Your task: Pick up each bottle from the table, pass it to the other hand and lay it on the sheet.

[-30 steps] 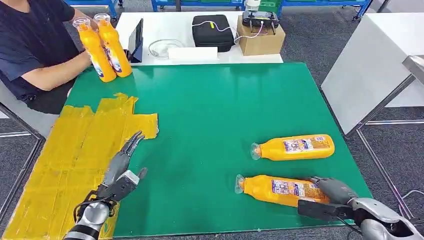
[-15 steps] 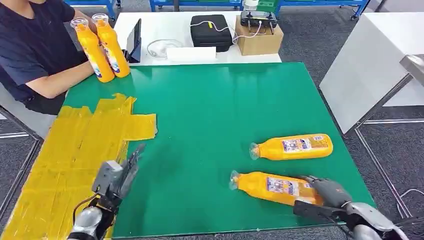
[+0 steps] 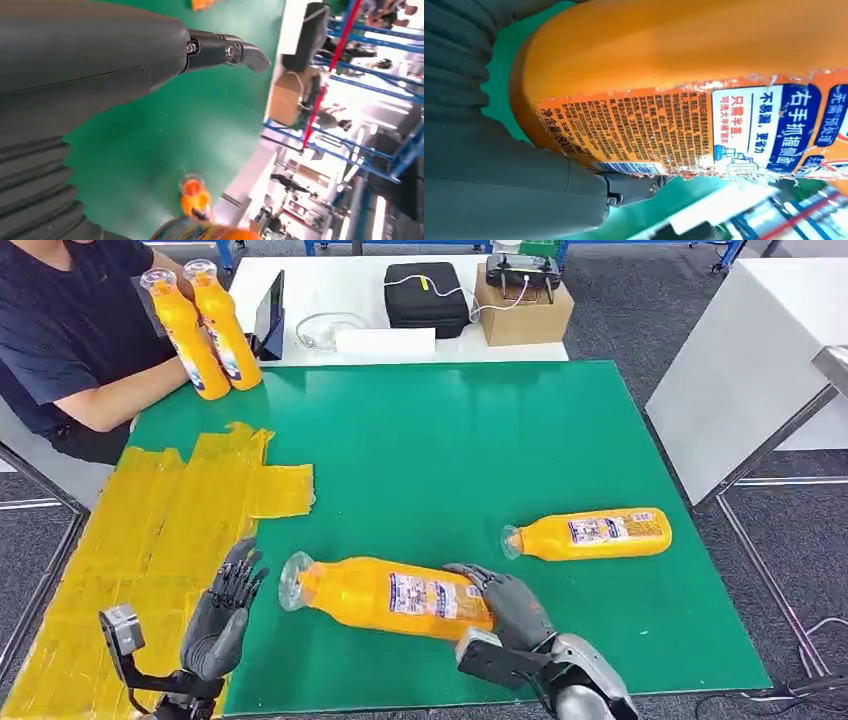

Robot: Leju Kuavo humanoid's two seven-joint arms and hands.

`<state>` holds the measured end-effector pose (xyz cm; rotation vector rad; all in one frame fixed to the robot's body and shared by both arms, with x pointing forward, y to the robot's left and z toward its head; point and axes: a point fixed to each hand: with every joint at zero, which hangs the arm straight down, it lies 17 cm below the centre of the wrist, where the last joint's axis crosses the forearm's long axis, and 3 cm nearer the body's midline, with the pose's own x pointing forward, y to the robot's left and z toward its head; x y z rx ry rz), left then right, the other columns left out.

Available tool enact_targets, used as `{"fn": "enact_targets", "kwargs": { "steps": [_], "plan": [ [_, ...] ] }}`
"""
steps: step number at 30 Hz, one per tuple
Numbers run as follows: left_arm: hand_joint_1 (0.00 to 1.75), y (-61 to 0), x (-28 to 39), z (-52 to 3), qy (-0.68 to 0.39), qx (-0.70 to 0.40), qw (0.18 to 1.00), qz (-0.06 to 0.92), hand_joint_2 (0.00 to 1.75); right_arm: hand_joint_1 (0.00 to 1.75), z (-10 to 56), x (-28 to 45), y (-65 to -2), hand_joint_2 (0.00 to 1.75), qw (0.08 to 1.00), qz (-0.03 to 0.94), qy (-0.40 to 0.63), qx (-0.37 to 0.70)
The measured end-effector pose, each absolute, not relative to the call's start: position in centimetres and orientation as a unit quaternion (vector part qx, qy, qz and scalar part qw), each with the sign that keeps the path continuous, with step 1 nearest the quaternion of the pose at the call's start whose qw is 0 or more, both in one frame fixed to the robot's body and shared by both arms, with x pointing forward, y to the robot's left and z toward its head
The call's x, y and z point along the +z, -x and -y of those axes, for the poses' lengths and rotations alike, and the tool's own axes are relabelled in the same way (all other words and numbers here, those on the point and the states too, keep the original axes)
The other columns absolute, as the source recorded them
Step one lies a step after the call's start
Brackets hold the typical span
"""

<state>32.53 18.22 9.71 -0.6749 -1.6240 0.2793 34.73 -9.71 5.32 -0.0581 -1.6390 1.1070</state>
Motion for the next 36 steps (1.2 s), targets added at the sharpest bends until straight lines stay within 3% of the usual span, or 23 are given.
{"fn": "enact_targets", "kwargs": {
  "steps": [13,19,36],
  "plan": [
    [0.0,-31.9,12.3,-16.2,0.321,0.116,0.604,0.72,1.75,1.75,5.1,8.6,-36.3,1.75,0.546,0.723,-0.019,0.423],
    [0.0,-31.1,14.5,-14.5,0.388,0.137,0.572,0.71,1.75,1.75,3.1,8.9,-36.8,1.75,0.55,0.724,-0.035,0.415],
    [0.0,-30.2,16.3,-12.6,0.457,0.146,0.549,0.684,1.75,1.75,-5.3,5.0,-31.8,1.75,0.549,0.681,-0.108,0.472]
  ]
}}
